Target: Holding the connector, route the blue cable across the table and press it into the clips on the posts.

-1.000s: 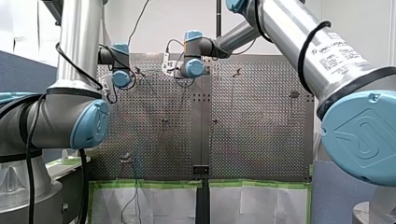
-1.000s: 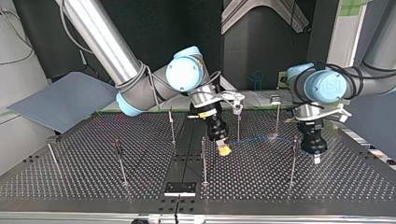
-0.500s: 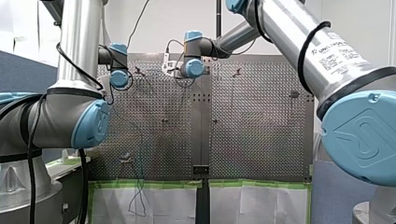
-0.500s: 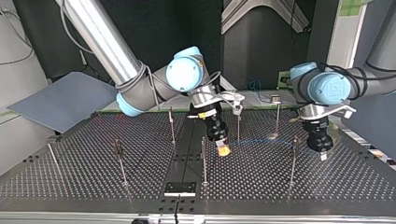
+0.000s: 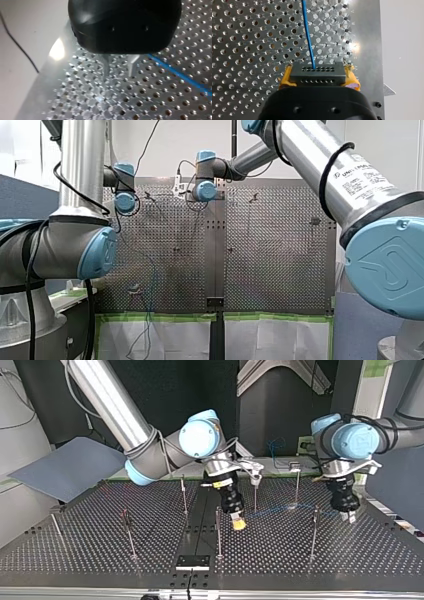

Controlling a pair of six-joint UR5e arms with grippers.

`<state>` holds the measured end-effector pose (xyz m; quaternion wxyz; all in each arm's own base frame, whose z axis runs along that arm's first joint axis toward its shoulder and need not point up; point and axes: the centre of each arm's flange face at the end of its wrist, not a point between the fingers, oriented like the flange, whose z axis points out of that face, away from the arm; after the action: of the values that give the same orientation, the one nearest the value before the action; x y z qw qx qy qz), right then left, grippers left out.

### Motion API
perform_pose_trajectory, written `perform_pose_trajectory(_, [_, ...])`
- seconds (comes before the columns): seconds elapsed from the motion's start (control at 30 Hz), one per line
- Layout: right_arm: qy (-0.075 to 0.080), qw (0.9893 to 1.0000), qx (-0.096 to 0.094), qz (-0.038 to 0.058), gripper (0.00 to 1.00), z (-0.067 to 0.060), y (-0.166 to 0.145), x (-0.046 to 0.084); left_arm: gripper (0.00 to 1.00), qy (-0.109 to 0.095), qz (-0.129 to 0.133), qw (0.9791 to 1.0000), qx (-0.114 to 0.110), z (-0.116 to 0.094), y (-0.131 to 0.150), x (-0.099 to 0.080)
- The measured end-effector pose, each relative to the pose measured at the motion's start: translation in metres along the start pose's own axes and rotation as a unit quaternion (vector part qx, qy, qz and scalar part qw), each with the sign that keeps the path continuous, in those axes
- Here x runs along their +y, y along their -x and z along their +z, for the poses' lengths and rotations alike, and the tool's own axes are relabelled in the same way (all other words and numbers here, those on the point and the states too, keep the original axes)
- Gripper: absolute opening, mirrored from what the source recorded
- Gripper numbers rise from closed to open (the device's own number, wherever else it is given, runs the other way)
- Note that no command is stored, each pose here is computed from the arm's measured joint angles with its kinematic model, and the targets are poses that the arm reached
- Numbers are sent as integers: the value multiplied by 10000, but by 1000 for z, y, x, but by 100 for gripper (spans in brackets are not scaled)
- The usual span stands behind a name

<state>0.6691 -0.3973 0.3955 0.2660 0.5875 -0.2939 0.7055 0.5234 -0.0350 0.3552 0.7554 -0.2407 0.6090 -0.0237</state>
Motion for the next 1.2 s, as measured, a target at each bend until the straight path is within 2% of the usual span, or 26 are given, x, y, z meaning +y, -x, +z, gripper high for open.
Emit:
perform_pose_trajectory(0.03, [-2, 10000, 0, 0, 0, 0, 0, -1, 93, -2, -60, 10000, -50, -3, 2, 0])
perform_pose_trajectory(0.07, [-2, 10000, -1, 0, 0, 0, 0, -1, 100, -12, -103, 9999, -70, -6, 3, -1])
perform_pose_trajectory(0.17, [-2, 10000, -8, 1, 0, -1, 0, -3, 100, -68, -189, 9998, -33, -17, 4, -3])
perform_pose_trajectory(0.37, [-19, 10000, -23, 3, 0, -2, 1, -7, 100, -217, -124, 9995, 217, -41, 5, -6])
perform_pose_trajectory(0.57, [-14, 10000, -38, 1, 0, -3, 2, -7, 100, -429, -149, 9979, 452, -63, 11, -13])
perform_pose_trajectory(0.9, [73, 9999, -93, -12, 0, -2, 4, -1, 100, -906, -148, 9930, 739, -95, 34, -32])
perform_pose_trajectory(1.2, [65, 9999, -131, -15, 0, -4, 6, -4, 100, -1251, 168, 9877, 927, -121, 51, -48])
